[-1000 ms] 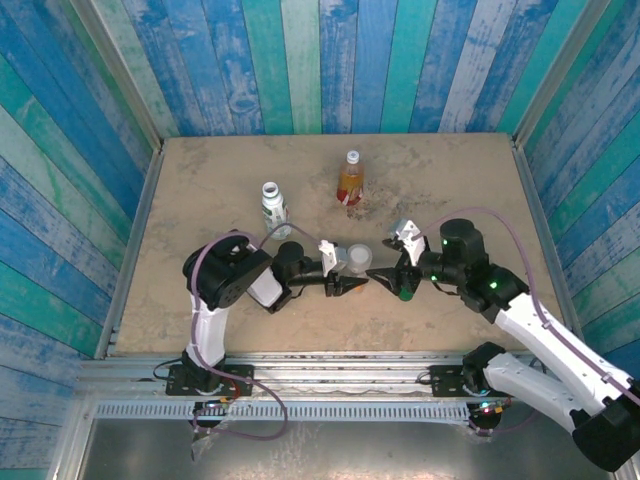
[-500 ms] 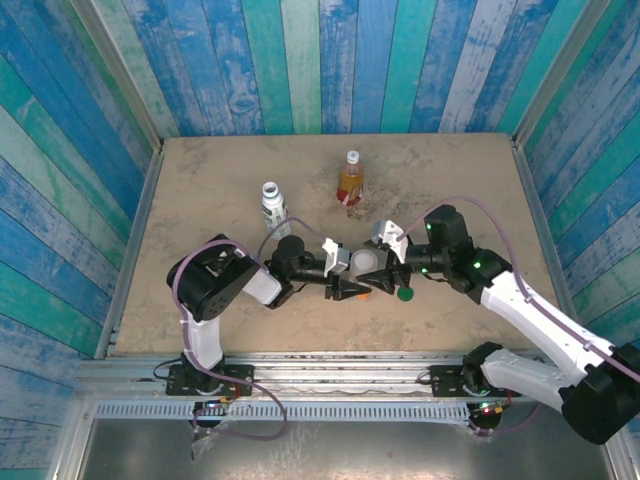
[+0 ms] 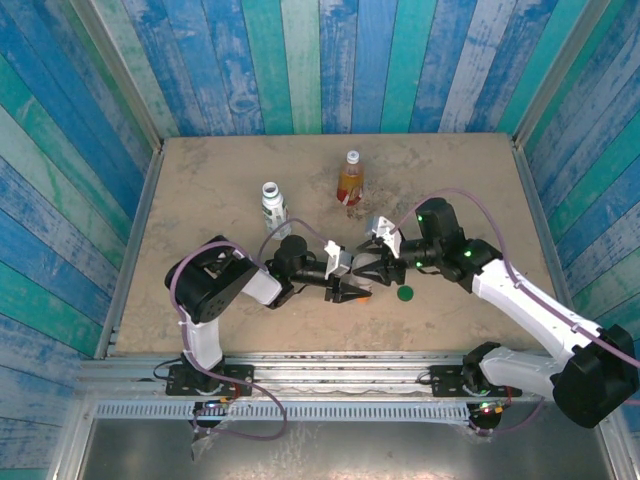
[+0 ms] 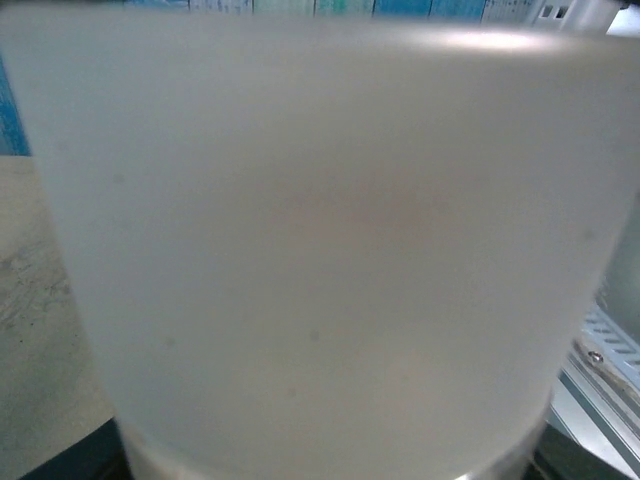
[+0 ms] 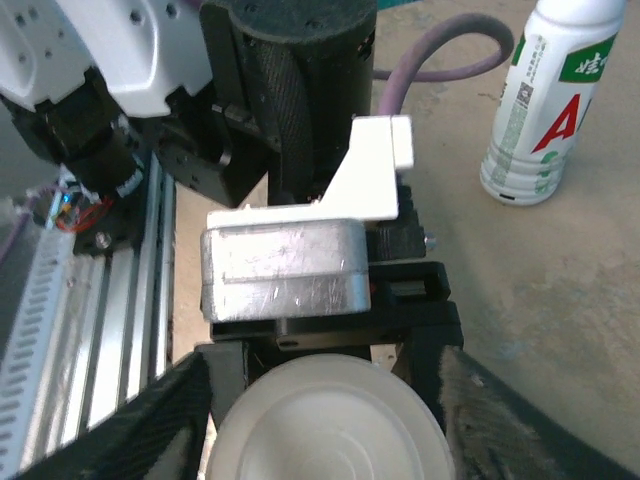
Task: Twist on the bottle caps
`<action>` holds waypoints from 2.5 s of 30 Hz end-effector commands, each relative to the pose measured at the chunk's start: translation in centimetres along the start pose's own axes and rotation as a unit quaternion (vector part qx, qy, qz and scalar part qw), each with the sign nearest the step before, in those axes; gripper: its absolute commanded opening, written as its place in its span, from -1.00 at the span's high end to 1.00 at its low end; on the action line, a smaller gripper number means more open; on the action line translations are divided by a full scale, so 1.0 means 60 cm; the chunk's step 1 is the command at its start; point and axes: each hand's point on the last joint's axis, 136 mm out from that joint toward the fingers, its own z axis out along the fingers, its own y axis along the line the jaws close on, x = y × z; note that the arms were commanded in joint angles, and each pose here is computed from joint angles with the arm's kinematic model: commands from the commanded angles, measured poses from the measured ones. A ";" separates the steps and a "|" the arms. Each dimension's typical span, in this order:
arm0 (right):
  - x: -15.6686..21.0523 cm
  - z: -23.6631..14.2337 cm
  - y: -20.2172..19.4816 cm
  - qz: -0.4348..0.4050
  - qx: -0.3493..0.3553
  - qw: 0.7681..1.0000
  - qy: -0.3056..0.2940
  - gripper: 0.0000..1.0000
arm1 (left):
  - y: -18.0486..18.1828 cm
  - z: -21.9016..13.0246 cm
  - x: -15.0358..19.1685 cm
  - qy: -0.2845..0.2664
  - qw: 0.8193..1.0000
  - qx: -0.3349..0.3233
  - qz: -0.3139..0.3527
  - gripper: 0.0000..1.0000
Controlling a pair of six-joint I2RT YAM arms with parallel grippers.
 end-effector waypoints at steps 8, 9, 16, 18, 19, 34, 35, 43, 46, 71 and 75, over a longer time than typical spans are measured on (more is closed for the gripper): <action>0.017 -0.009 0.011 0.007 0.005 1.000 0.010 -0.44 | -0.014 0.000 -0.059 -0.031 0.998 0.017 0.044 -0.08; 0.016 -0.009 0.012 0.007 0.002 1.000 0.009 -0.43 | -0.016 0.000 -0.058 -0.030 0.998 0.019 0.044 -0.08; 0.019 -0.004 0.009 0.015 -0.003 1.000 0.016 -0.47 | -0.024 0.003 -0.059 -0.026 0.998 0.033 0.046 -0.08; 0.020 -0.004 0.007 0.015 0.000 1.000 0.018 -0.51 | -0.026 0.003 -0.059 -0.026 0.998 0.034 0.046 -0.08; 0.022 -0.004 0.005 0.017 0.005 1.000 0.021 -0.51 | -0.025 0.003 -0.059 -0.025 0.998 0.033 0.046 -0.09; 0.029 -0.018 -0.090 0.120 0.184 0.976 0.001 0.16 | 0.092 -0.009 -0.075 -0.046 0.984 -0.166 0.040 -0.09; 0.031 -0.021 -0.100 0.132 0.210 0.969 -0.005 0.15 | 0.105 -0.013 -0.076 -0.049 0.981 -0.186 0.032 -0.09; 0.071 -0.034 -0.127 0.222 0.344 0.912 -0.004 0.12 | 0.150 -0.016 -0.042 -0.014 0.966 -0.257 0.012 -0.09; 0.085 -0.043 -0.133 0.228 0.374 0.899 0.007 0.13 | 0.149 -0.015 -0.041 -0.015 0.967 -0.254 0.010 -0.10; -0.026 -0.072 -0.015 0.021 0.145 0.984 -0.096 0.14 | 0.048 -0.006 -0.082 -0.063 0.993 -0.093 0.043 -0.81; -0.025 -0.070 0.007 -0.014 0.110 0.991 -0.080 0.13 | 0.033 0.002 -0.085 -0.060 0.996 -0.056 0.044 -0.70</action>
